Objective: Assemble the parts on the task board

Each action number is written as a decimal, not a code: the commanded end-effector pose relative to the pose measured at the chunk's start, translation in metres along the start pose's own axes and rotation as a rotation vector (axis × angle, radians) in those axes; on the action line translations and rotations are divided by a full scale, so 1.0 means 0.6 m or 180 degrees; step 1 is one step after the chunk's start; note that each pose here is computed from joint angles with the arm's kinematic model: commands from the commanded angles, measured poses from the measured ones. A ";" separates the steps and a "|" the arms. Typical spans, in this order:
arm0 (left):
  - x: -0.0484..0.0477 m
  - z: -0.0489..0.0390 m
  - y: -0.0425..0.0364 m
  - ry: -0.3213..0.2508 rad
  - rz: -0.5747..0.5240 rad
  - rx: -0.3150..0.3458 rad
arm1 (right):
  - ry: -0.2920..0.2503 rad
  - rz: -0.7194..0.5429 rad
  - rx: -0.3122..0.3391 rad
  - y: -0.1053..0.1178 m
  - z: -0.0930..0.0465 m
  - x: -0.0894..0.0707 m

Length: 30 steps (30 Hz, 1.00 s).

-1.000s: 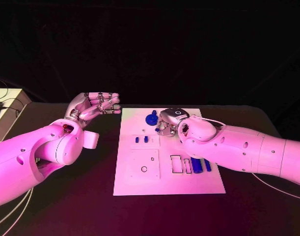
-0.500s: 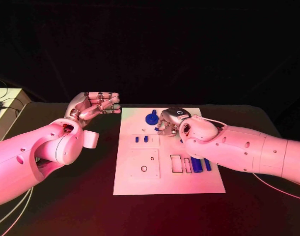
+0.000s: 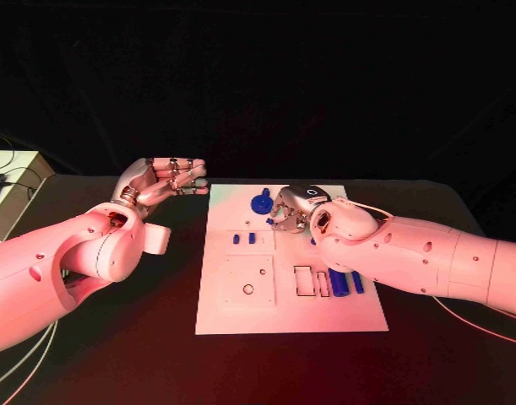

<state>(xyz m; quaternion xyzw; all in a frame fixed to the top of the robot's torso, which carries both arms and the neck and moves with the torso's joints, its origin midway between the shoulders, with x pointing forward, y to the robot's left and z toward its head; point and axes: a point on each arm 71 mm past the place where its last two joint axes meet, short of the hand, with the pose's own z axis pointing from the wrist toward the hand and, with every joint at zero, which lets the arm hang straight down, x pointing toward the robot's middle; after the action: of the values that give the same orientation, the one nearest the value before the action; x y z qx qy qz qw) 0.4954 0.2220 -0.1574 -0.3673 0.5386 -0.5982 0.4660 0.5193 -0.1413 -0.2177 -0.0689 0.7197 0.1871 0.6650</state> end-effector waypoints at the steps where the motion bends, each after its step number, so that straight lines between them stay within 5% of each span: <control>1: 0.004 0.000 -0.001 0.0051 -0.0003 0.0022 | -0.0129 0.0169 -0.0105 0.001 -0.002 -0.005; 5: 0.004 0.001 -0.001 0.0061 0.0038 0.0031 | -0.0239 0.0278 -0.0170 0.000 -0.008 -0.011; 10: 0.005 0.003 0.001 0.0121 0.0252 0.0042 | -0.0608 0.0682 -0.0275 -0.013 -0.021 -0.032; 16: 0.019 0.010 0.003 0.0324 0.0870 0.0135 | -0.0995 0.1417 -0.0320 -0.048 -0.040 -0.072; 21: 0.041 0.024 0.002 0.0548 0.1497 0.0252 | -0.1184 0.1995 -0.0264 -0.093 -0.057 -0.107; 30: 0.110 0.071 -0.006 0.1045 0.2721 0.0563 | -0.1427 0.2656 -0.0030 -0.175 -0.083 -0.144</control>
<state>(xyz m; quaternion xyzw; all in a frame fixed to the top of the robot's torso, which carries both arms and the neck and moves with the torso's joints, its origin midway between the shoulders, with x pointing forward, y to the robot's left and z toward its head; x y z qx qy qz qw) 0.5161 0.1543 -0.1494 -0.0784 0.6279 -0.5062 0.5859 0.5185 -0.2649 -0.1519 0.2186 0.5551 0.4099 0.6900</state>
